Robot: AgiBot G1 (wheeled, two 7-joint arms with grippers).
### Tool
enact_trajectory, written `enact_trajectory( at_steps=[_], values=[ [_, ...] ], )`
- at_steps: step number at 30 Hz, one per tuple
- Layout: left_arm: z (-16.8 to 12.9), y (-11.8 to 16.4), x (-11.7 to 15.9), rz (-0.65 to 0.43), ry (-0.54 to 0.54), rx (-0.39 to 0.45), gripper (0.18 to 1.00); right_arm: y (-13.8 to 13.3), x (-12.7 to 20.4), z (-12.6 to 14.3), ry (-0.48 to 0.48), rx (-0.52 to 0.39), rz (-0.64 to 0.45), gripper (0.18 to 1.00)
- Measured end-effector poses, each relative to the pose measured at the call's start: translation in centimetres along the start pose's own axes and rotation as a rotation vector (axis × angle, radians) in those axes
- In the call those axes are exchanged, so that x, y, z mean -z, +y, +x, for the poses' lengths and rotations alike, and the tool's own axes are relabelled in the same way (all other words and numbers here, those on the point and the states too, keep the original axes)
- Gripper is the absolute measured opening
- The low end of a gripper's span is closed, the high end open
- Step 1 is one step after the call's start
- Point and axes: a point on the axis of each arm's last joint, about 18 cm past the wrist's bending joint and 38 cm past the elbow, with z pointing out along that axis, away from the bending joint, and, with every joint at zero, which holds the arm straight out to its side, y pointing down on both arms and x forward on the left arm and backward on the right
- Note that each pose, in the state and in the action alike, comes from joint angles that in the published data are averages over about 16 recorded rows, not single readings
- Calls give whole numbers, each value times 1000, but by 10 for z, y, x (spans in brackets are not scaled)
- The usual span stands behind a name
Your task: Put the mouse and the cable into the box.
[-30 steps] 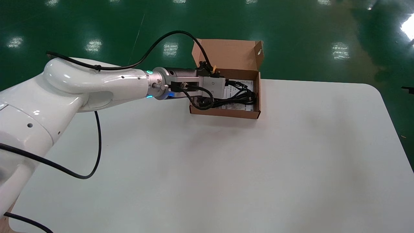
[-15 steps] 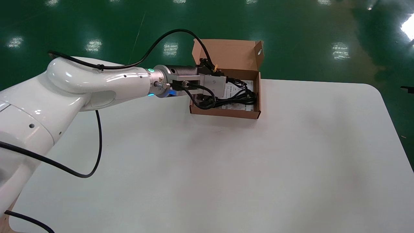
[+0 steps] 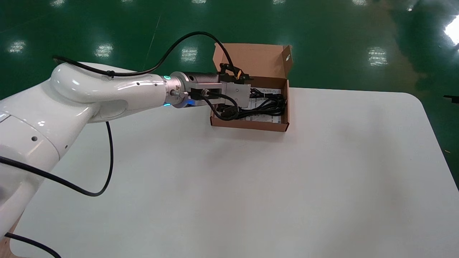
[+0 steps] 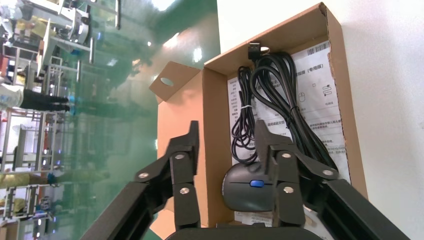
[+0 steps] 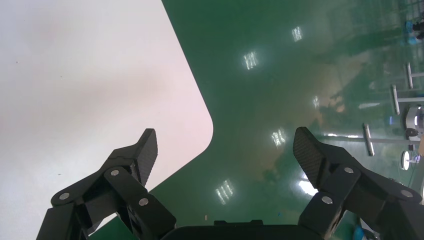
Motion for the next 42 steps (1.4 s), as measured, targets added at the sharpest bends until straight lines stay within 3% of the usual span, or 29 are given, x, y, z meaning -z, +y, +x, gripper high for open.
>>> enact_trajectory(
  at_steps=[10,20,26,42],
  values=[
    [19,1,21,107,-1,198,615,-23,-13,-12,-13,-53,120,1000],
    [37,2,63,252,-2,442,838,-61,-24,-39,-67,-135,312,1000],
    [45,2,93,333,2,562,926,-84,-23,-58,-119,-184,426,1000],
    [61,-6,187,515,51,786,1000,-140,4,-121,-330,-302,713,1000]
  ],
)
